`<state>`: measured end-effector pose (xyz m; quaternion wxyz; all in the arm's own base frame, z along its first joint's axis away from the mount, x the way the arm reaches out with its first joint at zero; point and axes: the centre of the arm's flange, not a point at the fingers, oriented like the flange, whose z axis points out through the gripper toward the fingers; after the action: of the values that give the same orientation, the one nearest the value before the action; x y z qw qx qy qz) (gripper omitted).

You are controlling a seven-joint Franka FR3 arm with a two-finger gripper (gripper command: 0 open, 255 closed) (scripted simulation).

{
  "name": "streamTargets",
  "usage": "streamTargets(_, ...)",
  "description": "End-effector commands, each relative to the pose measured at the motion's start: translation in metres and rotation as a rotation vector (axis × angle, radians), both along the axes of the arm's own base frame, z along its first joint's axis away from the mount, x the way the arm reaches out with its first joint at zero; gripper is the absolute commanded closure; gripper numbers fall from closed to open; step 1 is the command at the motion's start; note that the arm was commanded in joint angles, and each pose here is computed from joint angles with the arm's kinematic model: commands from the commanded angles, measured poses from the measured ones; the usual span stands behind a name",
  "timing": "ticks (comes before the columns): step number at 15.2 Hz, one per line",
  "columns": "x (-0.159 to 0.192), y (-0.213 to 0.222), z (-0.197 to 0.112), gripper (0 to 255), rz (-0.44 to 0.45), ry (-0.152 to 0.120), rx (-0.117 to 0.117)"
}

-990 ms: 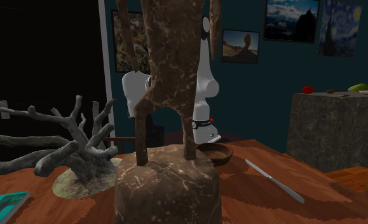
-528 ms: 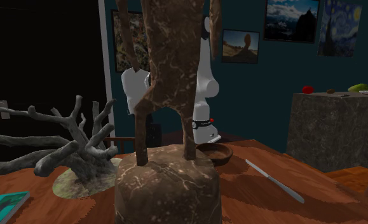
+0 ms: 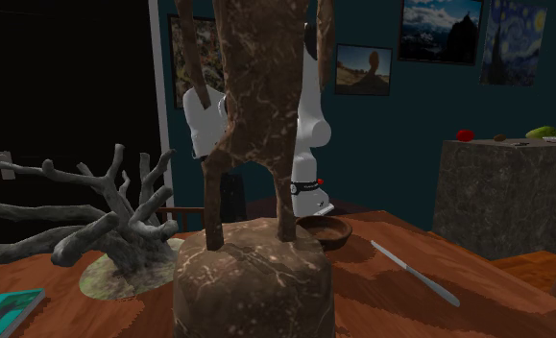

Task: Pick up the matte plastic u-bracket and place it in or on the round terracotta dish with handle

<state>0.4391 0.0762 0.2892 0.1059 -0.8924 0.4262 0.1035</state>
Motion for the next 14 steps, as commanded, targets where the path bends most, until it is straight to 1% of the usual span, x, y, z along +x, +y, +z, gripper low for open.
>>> streamTargets(1, 0.0, 0.0, 0.011, 255, 0.0, 0.0, 0.0)
streamTargets(11, 0.0, 0.0, 0.063, 255, 0.0, 0.0, 0.0)
streamTargets(14, -0.032, 0.024, 0.06, 255, 0.0, 0.0, 0.0)
